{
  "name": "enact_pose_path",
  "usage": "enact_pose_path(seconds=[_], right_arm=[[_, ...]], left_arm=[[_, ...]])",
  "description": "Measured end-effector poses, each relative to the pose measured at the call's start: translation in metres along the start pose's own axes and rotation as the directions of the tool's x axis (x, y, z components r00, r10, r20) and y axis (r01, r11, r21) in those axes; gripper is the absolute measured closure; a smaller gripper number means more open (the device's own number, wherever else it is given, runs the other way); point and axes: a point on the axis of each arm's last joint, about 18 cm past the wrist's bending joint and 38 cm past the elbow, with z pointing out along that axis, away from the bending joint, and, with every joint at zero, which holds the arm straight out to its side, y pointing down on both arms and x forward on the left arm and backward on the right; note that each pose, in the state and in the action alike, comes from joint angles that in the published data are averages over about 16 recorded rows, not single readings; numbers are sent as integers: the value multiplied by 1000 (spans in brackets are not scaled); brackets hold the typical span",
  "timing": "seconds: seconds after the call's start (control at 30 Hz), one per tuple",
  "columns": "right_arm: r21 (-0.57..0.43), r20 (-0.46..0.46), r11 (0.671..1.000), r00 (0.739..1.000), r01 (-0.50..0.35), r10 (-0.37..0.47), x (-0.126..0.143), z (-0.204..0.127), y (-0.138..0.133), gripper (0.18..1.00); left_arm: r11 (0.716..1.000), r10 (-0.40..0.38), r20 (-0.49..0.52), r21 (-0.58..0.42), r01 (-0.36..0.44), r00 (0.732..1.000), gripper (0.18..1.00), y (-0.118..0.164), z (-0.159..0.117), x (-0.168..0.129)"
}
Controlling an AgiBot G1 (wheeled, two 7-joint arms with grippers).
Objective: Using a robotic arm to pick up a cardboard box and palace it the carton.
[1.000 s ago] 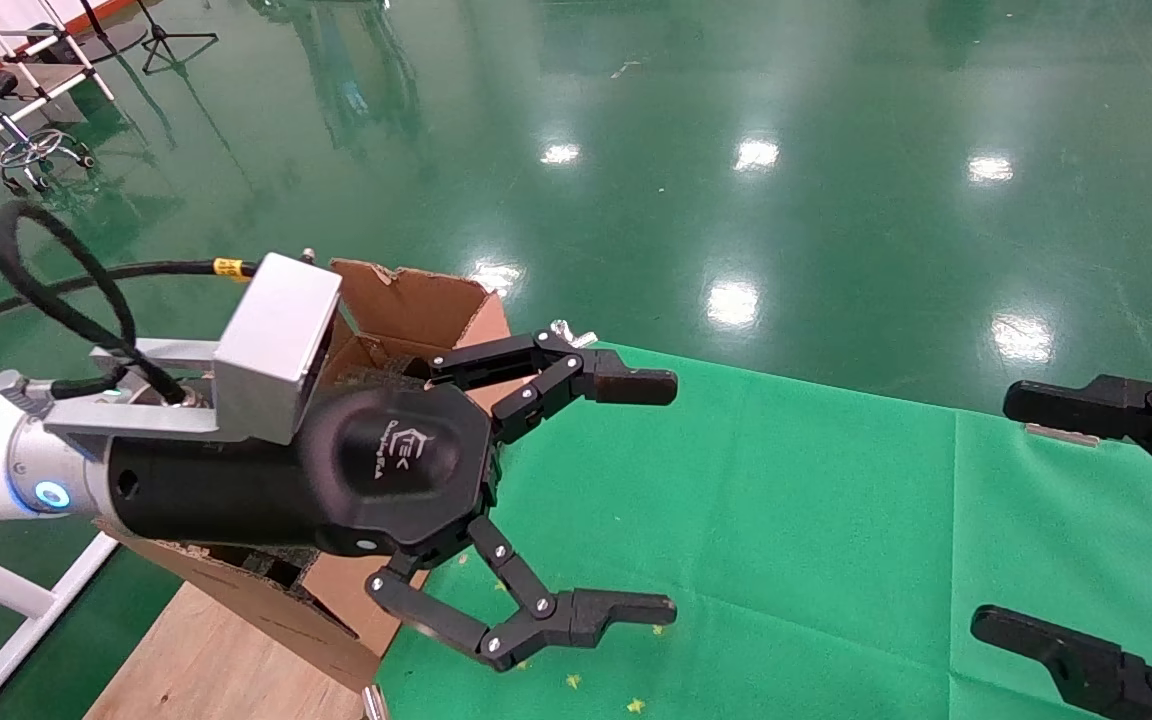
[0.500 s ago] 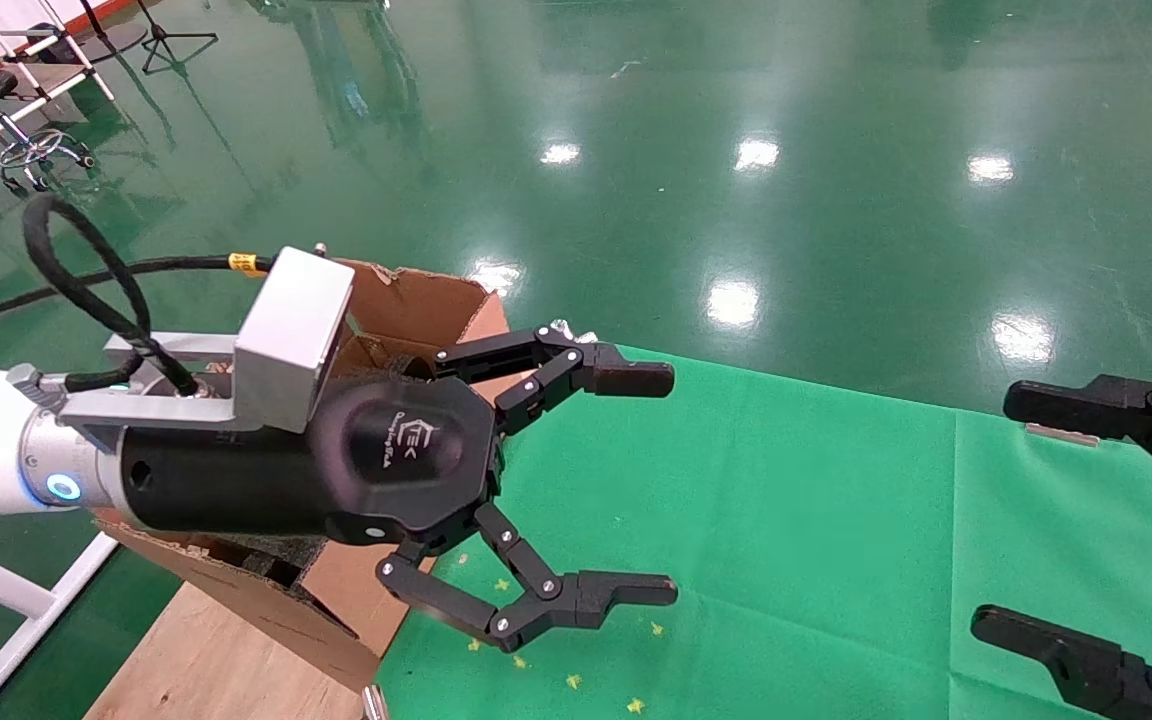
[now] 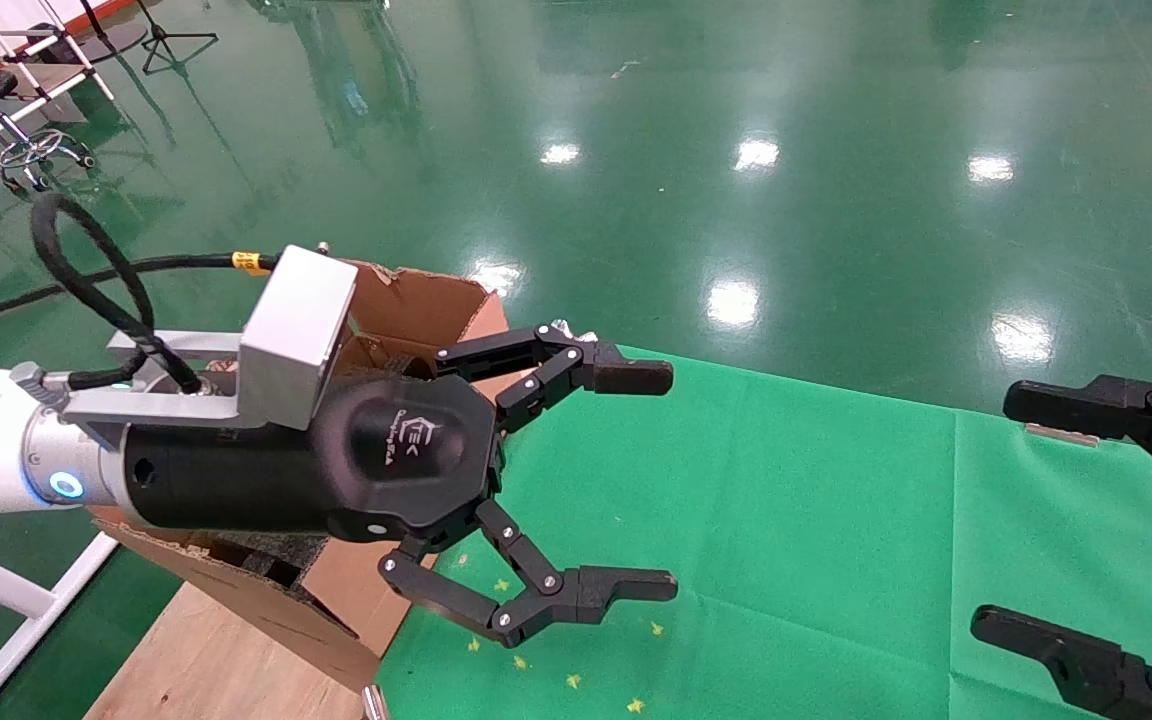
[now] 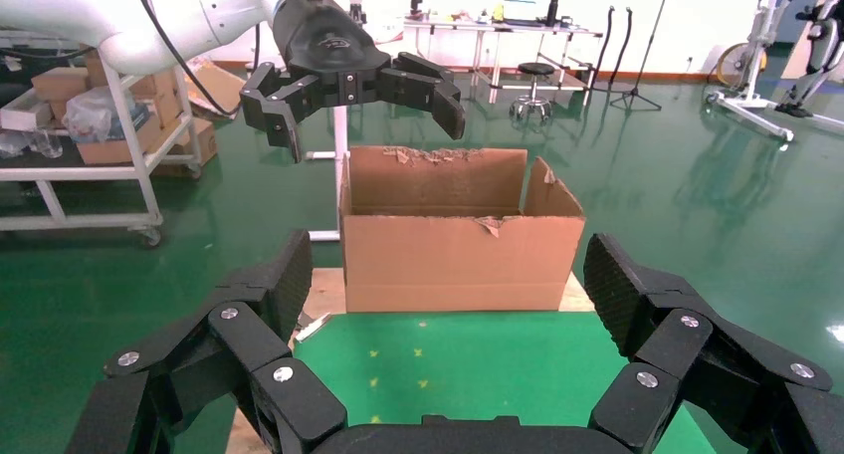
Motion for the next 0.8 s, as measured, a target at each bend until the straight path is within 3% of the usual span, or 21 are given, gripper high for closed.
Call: enact_pose_path(seconds=[0.8], right_arm=[[0,0,1000,1000,0,0,0,0,0,178]], left_arm=[[1000,-1,2,-2,1,1000,184,0,0,-1]])
